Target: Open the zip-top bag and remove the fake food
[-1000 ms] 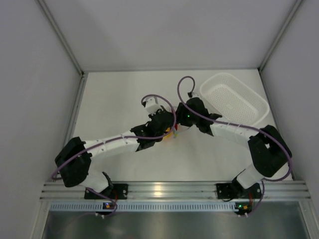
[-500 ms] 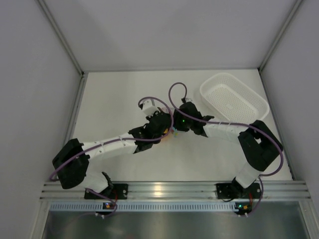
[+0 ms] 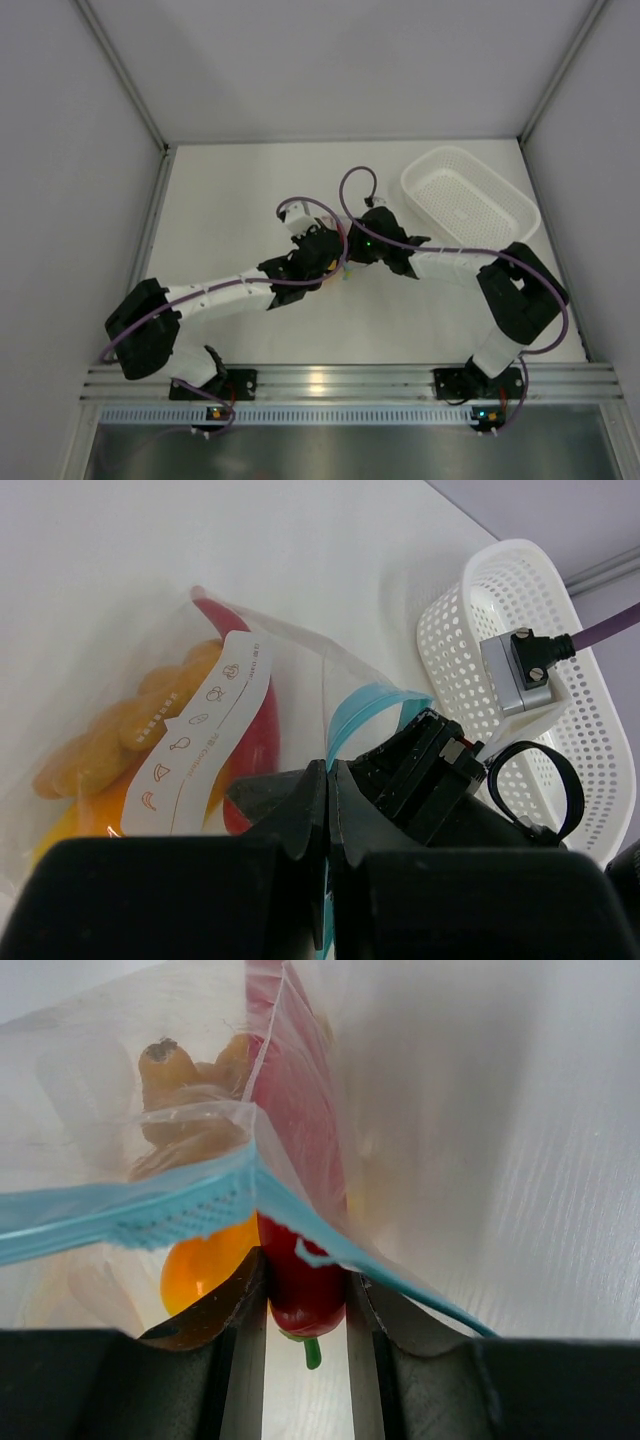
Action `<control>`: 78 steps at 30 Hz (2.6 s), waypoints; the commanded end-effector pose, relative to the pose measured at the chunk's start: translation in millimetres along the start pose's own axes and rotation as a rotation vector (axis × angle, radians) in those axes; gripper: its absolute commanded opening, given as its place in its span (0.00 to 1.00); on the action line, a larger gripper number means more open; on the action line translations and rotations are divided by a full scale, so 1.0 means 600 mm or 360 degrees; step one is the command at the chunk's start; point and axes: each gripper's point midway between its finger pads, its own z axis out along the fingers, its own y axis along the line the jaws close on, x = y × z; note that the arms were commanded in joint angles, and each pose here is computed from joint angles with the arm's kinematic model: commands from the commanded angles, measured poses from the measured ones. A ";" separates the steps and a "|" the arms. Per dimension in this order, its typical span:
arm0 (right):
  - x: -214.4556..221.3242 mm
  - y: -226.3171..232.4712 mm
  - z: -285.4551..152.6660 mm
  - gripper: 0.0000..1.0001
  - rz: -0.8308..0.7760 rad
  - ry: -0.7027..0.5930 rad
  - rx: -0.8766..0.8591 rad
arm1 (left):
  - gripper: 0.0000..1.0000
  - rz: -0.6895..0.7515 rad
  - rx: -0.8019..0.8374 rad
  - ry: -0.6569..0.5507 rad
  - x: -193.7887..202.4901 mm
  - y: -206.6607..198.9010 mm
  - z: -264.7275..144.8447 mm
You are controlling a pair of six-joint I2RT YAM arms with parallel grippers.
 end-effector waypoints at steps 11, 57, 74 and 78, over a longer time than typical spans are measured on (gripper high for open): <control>-0.051 0.057 -0.066 0.02 -0.0173 -0.0117 -0.0126 | 0.00 0.0161 0.0096 -0.0003 -0.006 -0.023 0.002; -0.171 -0.140 -0.256 0.01 -0.0264 -0.0304 0.0451 | 0.00 0.0407 -0.0091 -0.0074 -0.103 0.036 -0.009; -0.389 -0.359 -0.247 0.20 0.0145 -0.0430 0.0832 | 0.00 0.0518 0.0097 0.0128 -0.104 0.004 -0.050; -0.405 -0.378 -0.224 0.24 0.0172 -0.0400 0.0847 | 0.00 0.0495 0.0232 0.0236 -0.087 -0.018 -0.065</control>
